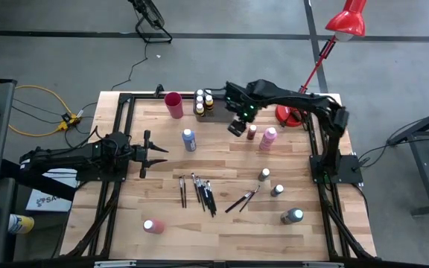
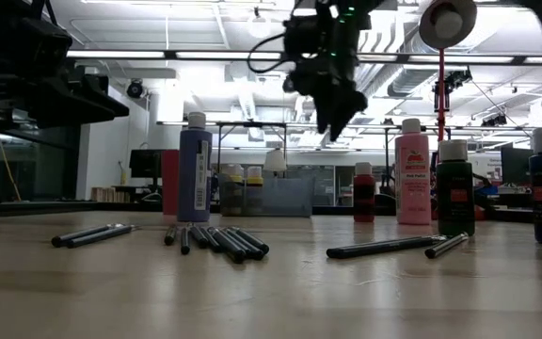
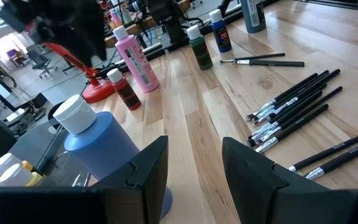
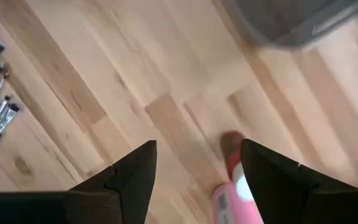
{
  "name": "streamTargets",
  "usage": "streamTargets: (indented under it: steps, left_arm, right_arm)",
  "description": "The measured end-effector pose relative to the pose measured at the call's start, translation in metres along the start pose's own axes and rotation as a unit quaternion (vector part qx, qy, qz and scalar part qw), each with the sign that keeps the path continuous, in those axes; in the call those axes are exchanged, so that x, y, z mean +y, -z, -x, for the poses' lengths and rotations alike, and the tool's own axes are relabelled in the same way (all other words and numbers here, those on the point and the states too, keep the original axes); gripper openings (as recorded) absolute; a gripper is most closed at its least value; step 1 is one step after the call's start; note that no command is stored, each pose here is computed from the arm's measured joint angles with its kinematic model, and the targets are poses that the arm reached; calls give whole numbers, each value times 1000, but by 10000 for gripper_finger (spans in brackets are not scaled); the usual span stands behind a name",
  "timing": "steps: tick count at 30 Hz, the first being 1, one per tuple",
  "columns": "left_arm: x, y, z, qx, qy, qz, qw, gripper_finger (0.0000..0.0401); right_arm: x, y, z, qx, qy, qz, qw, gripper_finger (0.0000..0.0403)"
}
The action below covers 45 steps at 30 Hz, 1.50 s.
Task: Pick & Place Paint Supplies
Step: Put the red paint bottle into the black bin
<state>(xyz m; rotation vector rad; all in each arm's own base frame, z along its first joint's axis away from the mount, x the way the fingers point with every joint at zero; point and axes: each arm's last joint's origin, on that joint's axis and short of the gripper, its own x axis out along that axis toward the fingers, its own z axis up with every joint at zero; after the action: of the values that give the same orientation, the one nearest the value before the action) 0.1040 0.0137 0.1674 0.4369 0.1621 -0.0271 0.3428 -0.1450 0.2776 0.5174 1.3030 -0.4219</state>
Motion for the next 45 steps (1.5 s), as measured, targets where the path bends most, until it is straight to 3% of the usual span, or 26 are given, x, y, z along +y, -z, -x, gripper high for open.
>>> streamTargets:
  steps: [4, 10, 17, 24, 34, 38, 45]
  left_arm:
    - [0, 0, 0, 0, 0, 0, 1000, 147]
    - [0, 0, 0, 0, 0, 0, 1000, 147]
    - [0, 0, 0, 0, 0, 0, 1000, 147]
    - [0, 0, 0, 0, 0, 0, 1000, 147]
    - [0, 0, 0, 0, 0, 0, 1000, 147]
    - [0, 0, 0, 0, 0, 0, 1000, 147]
    - [0, 0, 0, 0, 0, 0, 1000, 147]
  right_arm:
    - [-10, 20, -10, 13, 20, -18, 1000, 225]
    - [-28, 28, -23, 21, 93, -42, 995, 225]
    - [-26, 30, -32, 21, 56, -39, 997, 225]
    - [-30, 37, -49, 28, 63, -39, 997, 225]
    - [-30, 36, -50, 22, 64, -31, 997, 224]
    - [-30, 36, -50, 24, 64, -28, 997, 208]
    - [-30, 38, -50, 33, 64, -17, 997, 145]
